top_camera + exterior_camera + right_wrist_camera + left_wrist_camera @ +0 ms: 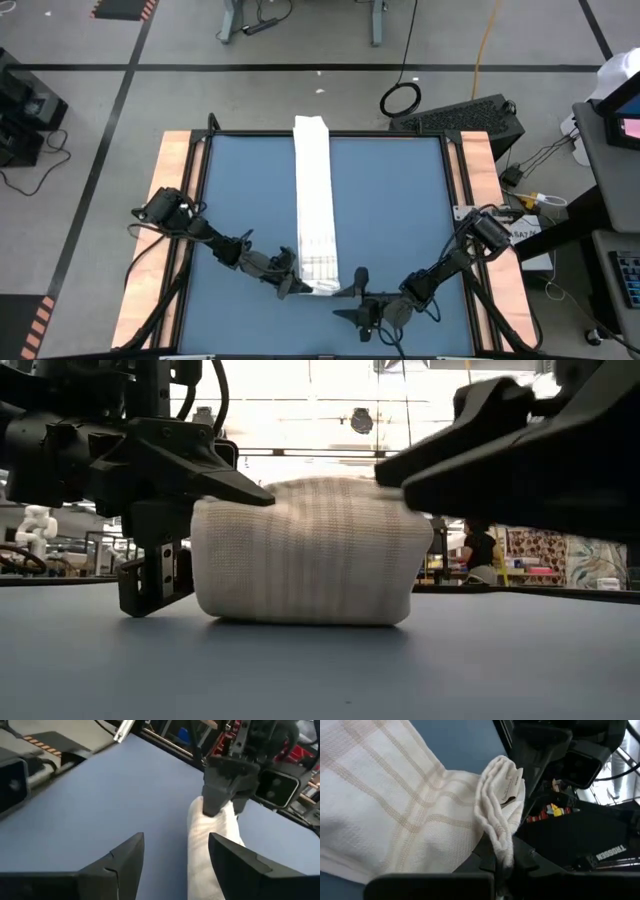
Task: Roll towel into tight, uniform cylinder
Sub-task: Roll the white towel
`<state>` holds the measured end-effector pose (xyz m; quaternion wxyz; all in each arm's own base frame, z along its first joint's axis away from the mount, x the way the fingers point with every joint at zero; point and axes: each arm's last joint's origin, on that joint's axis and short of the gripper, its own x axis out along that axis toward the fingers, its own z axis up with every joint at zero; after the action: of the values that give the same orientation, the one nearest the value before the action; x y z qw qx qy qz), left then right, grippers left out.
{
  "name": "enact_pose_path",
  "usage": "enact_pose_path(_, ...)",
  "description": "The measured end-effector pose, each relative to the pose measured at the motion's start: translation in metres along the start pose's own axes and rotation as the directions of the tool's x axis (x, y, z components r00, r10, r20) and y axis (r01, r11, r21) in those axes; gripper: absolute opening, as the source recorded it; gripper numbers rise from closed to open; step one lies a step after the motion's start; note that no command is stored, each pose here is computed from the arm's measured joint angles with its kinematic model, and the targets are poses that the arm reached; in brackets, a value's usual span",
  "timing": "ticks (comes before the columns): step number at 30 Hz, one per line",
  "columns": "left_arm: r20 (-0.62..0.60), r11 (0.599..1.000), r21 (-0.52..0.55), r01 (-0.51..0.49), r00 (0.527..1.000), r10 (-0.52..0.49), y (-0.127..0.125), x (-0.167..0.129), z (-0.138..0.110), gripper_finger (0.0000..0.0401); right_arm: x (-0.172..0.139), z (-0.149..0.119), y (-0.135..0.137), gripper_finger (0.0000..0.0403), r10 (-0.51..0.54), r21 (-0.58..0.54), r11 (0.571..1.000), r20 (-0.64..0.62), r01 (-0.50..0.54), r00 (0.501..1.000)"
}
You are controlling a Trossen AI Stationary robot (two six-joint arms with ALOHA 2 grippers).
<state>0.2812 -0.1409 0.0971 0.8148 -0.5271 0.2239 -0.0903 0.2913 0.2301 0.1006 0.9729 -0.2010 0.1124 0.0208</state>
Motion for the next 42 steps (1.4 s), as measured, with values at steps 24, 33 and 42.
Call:
enact_pose_path(24, -0.023, 0.997, 0.005, -0.074, 0.997, 0.075, 0.008, 0.000, -0.001, 0.0013, 0.025, -0.034, -0.014, 0.0212, -0.021, 0.140, 0.989, -0.093, 0.034, 0.995)
enact_pose_path(33, -0.005, 0.995, 0.007, -0.102, 0.995, 0.102, 0.010, 0.000, -0.001, 0.0035, 0.027, -0.038, -0.015, 0.0212, -0.030, 0.231, 0.971, -0.111, 0.055, 0.993)
enact_pose_path(42, 0.009, 0.991, 0.007, -0.136, 0.991, 0.136, 0.012, 0.000, -0.001, 0.0039, 0.031, -0.042, -0.021, 0.0200, -0.016, 0.310, 0.949, -0.136, 0.057, 0.991)
